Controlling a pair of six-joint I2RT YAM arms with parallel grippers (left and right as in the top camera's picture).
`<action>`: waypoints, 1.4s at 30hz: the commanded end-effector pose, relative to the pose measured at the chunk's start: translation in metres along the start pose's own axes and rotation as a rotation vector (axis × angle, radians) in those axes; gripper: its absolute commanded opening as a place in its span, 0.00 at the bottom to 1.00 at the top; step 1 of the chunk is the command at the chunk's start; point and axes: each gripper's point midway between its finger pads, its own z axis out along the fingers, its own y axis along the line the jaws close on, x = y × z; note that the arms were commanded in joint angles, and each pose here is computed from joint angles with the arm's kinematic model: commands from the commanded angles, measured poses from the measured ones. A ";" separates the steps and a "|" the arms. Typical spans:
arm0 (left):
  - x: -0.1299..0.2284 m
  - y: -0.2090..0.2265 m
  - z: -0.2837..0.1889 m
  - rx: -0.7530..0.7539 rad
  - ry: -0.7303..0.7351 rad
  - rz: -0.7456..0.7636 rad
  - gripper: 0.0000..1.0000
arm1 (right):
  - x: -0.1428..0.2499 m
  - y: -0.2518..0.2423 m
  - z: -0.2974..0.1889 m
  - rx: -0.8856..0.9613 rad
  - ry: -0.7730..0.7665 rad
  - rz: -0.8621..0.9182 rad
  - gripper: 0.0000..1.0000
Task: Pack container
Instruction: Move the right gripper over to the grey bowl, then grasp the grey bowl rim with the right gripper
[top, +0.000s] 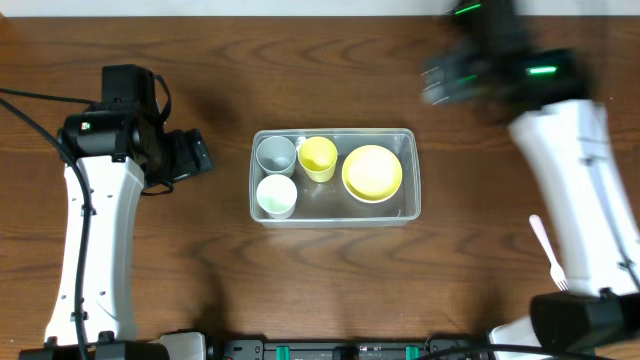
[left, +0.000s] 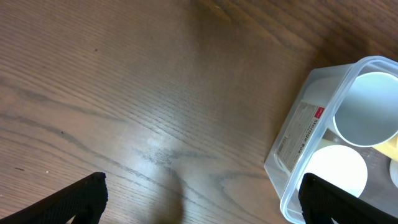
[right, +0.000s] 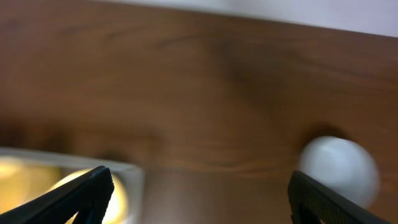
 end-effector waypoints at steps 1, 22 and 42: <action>0.003 0.003 0.003 -0.008 0.015 -0.013 0.98 | 0.008 -0.065 0.012 0.027 0.036 0.067 0.91; 0.003 0.003 0.003 -0.008 0.015 -0.013 0.98 | 0.139 -0.188 0.201 0.092 0.474 0.127 0.88; 0.003 0.003 0.003 -0.008 0.016 -0.013 0.98 | 0.177 -0.189 0.231 0.106 0.582 0.164 0.21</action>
